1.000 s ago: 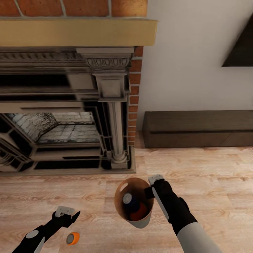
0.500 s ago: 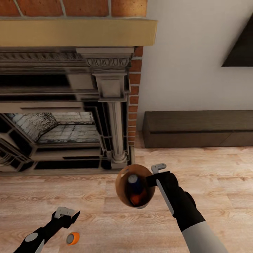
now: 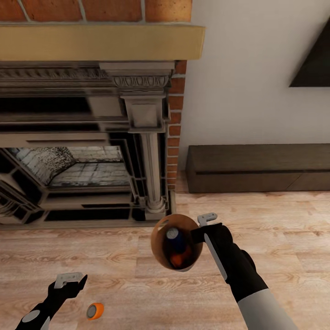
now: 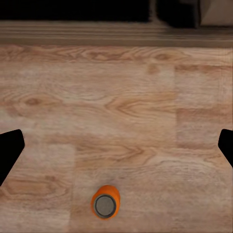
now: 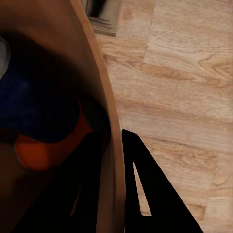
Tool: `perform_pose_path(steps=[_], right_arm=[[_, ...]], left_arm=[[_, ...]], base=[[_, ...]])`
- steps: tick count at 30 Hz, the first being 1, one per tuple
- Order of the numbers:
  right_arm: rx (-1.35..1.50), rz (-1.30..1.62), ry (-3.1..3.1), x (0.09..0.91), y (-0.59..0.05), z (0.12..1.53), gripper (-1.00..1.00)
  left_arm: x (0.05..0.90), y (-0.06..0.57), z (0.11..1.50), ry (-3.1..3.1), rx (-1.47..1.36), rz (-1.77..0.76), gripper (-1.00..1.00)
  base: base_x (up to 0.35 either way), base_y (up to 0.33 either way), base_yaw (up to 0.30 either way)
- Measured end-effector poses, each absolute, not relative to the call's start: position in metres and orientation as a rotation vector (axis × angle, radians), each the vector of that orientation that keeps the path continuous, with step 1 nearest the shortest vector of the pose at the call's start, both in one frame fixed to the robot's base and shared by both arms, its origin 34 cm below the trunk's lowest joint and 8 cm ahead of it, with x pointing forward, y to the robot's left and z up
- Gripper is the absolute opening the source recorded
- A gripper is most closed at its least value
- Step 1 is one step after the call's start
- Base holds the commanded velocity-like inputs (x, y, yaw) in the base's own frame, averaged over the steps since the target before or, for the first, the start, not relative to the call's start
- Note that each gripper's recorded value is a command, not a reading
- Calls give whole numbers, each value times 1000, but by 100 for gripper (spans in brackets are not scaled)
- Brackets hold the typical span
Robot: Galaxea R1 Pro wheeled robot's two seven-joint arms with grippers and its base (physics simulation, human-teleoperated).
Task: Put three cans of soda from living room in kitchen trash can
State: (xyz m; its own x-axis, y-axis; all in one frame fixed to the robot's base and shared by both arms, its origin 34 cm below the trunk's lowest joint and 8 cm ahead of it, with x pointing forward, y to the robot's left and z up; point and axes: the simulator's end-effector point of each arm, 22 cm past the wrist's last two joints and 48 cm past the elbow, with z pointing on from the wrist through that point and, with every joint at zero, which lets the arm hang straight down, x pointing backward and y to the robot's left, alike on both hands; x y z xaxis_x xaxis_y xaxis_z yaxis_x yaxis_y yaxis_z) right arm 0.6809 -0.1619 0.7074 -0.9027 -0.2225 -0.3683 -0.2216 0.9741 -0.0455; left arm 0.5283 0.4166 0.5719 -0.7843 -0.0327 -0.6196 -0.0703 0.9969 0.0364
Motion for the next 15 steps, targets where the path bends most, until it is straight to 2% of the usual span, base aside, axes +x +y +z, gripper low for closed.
perform_pose_path(steps=[15], right_arm=[[-320,-1,2743,681,-161,707,-100]], left_arm=[[532,419,575,2450,-66,89,100]], base=[[0,0,0]])
